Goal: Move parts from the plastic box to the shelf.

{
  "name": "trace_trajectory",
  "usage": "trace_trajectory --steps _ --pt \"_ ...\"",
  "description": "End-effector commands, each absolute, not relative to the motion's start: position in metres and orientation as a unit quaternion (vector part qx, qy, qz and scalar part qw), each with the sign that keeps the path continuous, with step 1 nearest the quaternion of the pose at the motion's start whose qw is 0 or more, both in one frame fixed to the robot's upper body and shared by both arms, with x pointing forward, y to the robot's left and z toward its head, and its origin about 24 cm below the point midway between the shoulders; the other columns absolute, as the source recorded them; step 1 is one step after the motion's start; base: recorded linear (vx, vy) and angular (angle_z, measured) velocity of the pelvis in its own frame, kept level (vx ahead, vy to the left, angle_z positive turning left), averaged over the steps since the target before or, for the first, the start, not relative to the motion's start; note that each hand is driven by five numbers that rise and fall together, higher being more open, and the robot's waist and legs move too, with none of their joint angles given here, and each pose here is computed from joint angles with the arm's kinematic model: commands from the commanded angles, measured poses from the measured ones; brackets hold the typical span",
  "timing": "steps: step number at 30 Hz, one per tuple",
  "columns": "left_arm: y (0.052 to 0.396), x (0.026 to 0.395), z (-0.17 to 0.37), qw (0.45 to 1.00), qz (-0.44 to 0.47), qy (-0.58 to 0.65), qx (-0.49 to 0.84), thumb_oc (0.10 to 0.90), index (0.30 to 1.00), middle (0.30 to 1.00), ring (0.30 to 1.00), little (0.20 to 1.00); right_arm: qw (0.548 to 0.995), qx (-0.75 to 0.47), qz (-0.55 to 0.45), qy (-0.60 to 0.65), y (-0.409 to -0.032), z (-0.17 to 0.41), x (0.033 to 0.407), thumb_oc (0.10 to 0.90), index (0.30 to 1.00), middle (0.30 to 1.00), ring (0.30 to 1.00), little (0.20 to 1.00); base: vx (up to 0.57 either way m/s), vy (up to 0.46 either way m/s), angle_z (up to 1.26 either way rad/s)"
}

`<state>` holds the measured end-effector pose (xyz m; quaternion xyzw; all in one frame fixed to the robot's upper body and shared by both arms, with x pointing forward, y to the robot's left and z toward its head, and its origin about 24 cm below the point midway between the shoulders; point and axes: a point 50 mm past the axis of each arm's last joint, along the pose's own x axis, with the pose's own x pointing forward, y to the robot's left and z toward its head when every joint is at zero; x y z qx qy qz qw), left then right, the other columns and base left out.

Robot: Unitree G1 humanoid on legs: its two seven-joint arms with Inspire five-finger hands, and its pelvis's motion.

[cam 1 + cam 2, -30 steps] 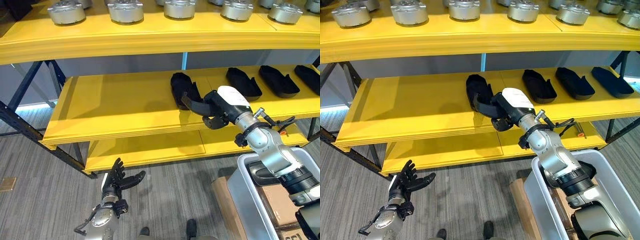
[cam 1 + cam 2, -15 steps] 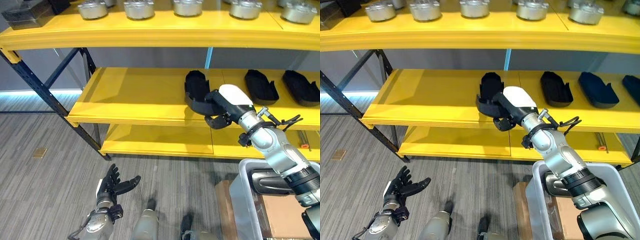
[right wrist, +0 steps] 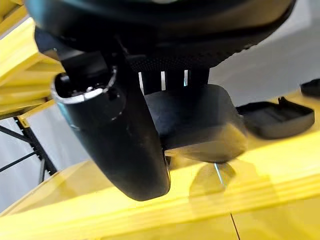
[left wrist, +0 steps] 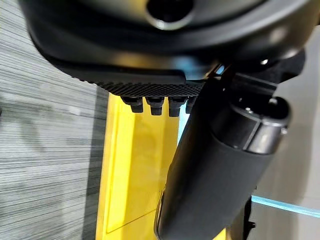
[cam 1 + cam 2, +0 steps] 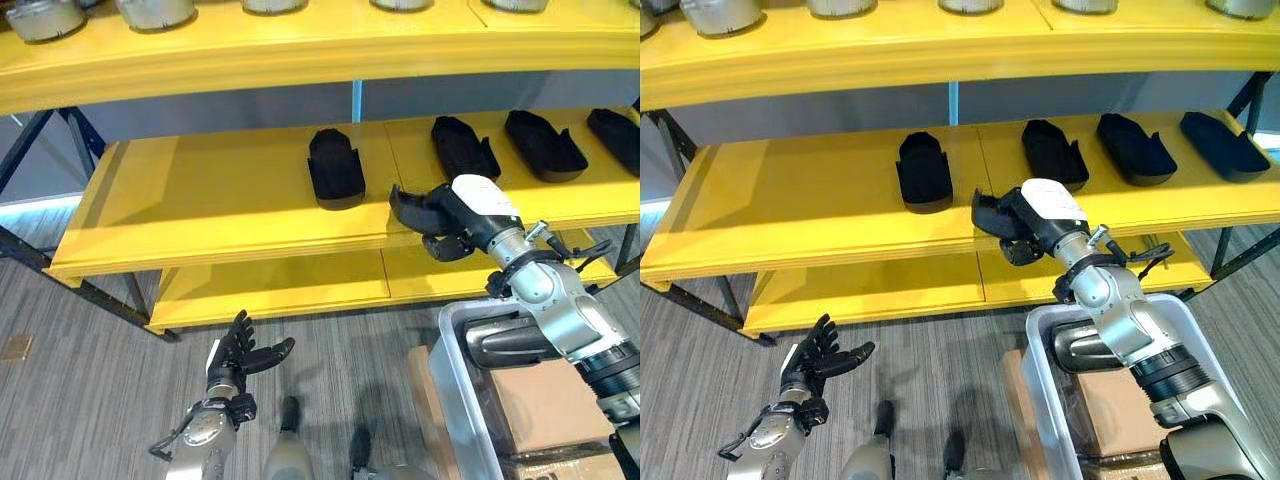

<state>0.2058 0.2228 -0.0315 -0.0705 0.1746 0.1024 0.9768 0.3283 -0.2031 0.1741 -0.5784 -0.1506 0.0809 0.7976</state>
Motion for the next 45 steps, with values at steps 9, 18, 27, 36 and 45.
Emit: trace_trajectory --steps 9,18,27,36,45 --pt "0.246 0.216 0.008 0.991 0.112 0.075 -0.013 0.900 1.000 1.000 1.000 1.000 0.783 -0.548 0.010 -0.296 -0.192 0.237 0.318 0.400 0.300 0.300 0.300 0.300 0.22 0.213 -0.08" --pt "0.247 0.216 0.007 0.989 0.124 0.077 -0.016 0.900 1.000 1.000 1.000 1.000 0.780 -0.550 0.022 -0.297 -0.187 0.237 0.320 0.400 0.300 0.300 0.300 0.300 0.02 0.029 0.06" --pt "0.244 0.217 0.005 0.989 0.122 0.080 -0.020 0.900 1.000 1.000 1.000 1.000 0.775 -0.555 0.027 -0.301 -0.184 0.241 0.321 0.400 0.300 0.300 0.300 0.300 0.01 0.001 -0.07" --pt "0.243 0.216 0.002 0.989 0.116 0.087 -0.019 0.900 1.000 1.000 1.000 1.000 0.764 -0.569 0.023 -0.302 -0.190 0.245 0.318 0.400 0.300 0.300 0.300 0.300 0.00 0.000 0.00" --pt "0.242 0.217 0.004 0.990 0.112 0.084 -0.016 0.900 1.000 1.000 1.000 1.000 0.737 -0.588 0.024 -0.333 -0.182 0.262 0.313 0.400 0.300 0.300 0.300 0.300 0.00 0.000 0.00"
